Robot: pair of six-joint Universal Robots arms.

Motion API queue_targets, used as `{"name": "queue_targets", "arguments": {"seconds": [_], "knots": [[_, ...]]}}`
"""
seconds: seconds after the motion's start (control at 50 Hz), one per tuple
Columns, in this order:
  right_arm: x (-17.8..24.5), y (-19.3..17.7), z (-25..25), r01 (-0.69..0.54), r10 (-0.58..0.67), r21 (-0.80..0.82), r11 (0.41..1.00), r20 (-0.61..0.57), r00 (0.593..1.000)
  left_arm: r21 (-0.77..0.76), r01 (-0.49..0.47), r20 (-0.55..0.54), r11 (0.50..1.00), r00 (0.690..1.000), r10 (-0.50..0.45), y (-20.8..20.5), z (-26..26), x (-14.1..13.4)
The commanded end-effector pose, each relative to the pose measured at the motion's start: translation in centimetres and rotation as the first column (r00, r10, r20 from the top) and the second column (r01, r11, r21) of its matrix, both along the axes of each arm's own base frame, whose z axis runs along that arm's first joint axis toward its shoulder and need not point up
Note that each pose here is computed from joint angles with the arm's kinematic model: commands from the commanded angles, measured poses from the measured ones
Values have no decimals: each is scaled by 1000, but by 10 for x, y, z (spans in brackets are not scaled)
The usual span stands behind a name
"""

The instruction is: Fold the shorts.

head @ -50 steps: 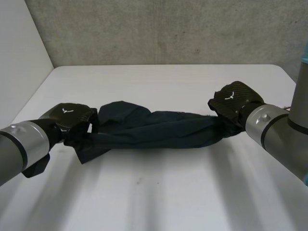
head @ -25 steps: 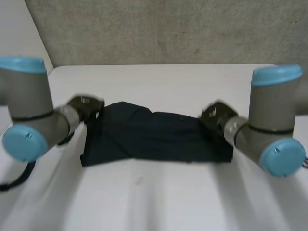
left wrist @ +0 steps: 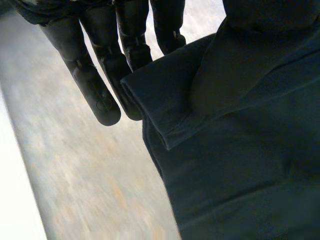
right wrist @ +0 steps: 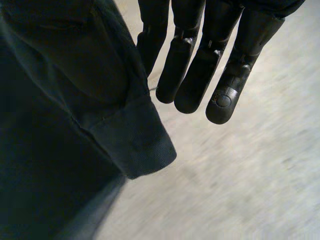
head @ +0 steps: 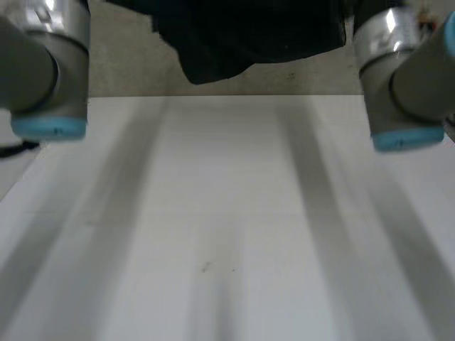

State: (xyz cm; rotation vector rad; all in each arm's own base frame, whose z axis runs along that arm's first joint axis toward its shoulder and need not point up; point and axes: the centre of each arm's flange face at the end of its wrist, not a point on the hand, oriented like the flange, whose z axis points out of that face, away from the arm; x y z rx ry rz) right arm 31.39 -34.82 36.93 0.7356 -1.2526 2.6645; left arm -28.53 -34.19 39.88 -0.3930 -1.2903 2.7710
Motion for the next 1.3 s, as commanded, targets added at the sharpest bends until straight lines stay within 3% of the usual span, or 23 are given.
{"name": "queue_targets", "arguments": {"seconds": [0.02,0.1,0.12,0.26,0.44,0.54,0.62,0.68,0.8,0.88,0.96,1.04,1.1,1.12,1.2,1.3], "knots": [[2,4,-121,5,59,332,943,-182,982,345,3,125,939,991,-49,8,-123,7],[3,8,-182,9,118,465,885,-244,963,488,-14,182,872,979,-87,11,-185,9],[2,9,-192,14,125,487,874,-252,960,548,-23,206,836,973,-108,14,-214,7],[-4,25,-244,85,190,656,750,-337,922,704,-91,283,704,945,-161,36,-275,16],[-24,59,-209,148,241,759,634,-375,895,775,-166,359,609,909,-210,77,-247,35],[-30,72,-190,151,249,762,630,-382,890,795,-190,381,577,896,-230,98,-228,45],[-36,89,-189,173,281,795,582,-397,874,835,-221,393,504,881,-265,121,-229,54],[-44,112,-198,230,357,838,495,-437,825,860,-242,401,449,865,-302,139,-234,59],[-62,139,-212,328,458,849,414,-506,731,876,-286,429,389,831,-354,164,-243,68],[-68,151,-215,346,488,842,414,-527,696,866,-293,448,405,815,-368,170,-238,70],[-70,156,-213,339,490,842,418,-524,696,832,-280,477,479,802,-359,170,-221,68],[-70,157,-216,333,484,839,430,-525,700,734,-250,545,632,773,-326,156,-189,58],[-69,156,-218,326,477,836,442,-526,703,682,-215,563,699,764,-314,145,-176,50],[-69,155,-218,323,474,834,447,-527,705,636,-173,564,752,769,-300,137,-166,44],[-67,156,-219,317,473,832,455,-528,705,539,-41,547,841,777,-312,111,-158,21],[-65,156,-219,308,469,827,470,-530,706,470,108,536,876,753,-381,77,-168,-8]]}}
